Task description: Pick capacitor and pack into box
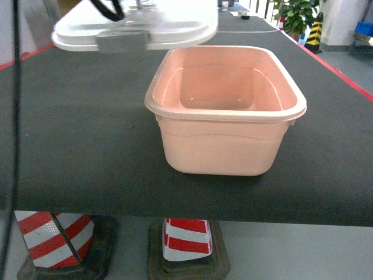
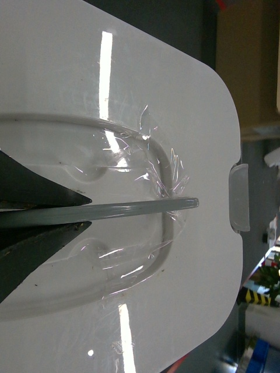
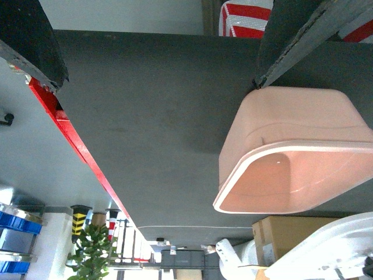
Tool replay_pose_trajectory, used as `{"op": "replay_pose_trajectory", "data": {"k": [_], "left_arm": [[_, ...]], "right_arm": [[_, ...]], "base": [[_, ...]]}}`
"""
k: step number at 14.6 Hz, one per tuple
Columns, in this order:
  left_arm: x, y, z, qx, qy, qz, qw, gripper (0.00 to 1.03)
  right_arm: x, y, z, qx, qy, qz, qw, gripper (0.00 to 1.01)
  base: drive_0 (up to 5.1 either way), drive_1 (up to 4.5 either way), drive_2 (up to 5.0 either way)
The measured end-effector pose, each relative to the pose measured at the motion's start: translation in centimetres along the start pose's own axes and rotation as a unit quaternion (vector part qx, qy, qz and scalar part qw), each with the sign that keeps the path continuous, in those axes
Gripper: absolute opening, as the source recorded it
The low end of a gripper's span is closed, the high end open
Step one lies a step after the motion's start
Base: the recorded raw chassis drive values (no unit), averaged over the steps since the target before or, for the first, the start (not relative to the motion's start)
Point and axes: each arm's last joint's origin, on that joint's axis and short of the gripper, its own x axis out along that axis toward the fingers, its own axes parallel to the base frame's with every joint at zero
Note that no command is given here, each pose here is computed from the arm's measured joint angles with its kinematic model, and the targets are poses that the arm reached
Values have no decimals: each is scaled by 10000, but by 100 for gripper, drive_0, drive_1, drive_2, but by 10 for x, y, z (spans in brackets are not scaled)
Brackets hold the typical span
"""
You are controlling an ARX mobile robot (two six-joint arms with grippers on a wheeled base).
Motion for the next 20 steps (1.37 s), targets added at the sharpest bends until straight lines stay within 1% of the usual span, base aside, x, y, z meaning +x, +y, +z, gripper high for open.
{"op": "replay_pose_trajectory", "data": {"k": [1,3,5,7,8,10,12,14,15,17,20], "left_arm": [[-2,-22,0,-68,29,-166,9998,2],[-2,-49,-1,-114,55,-313,9994,2],[-1,-67,-11,-100,165,-374,9991,2],[-2,-80,-21,-33,322,-394,9987,2],[-4,-84,-23,-19,347,-397,9986,2],[-7,-92,-24,-75,378,-415,9984,2],[-10,-98,-28,-50,433,-482,9979,2],[-12,-99,-35,-35,581,-467,9972,2],[-13,-101,-37,-76,701,-497,9963,2],[-14,-102,-42,-192,847,-635,9942,2],[-16,-102,-51,-256,1041,-665,9920,2]], "right_arm": [[0,0,0,0,2,0,10000,98],[0,0,0,0,0,0,10000,98],[0,0,0,0,2,0,10000,98],[0,0,0,0,2,0,10000,98],[0,0,0,0,2,0,10000,98],[0,0,0,0,2,0,10000,98],[0,0,0,0,2,0,10000,98],[0,0,0,0,0,0,10000,98],[0,0,0,0,2,0,10000,98],[0,0,0,0,2,0,10000,98],[0,0,0,0,0,0,10000,98]], "base": [[0,0,0],[0,0,0],[0,0,0],[0,0,0],[0,0,0],[0,0,0],[0,0,0],[0,0,0],[0,0,0],[0,0,0],[0,0,0]]}}
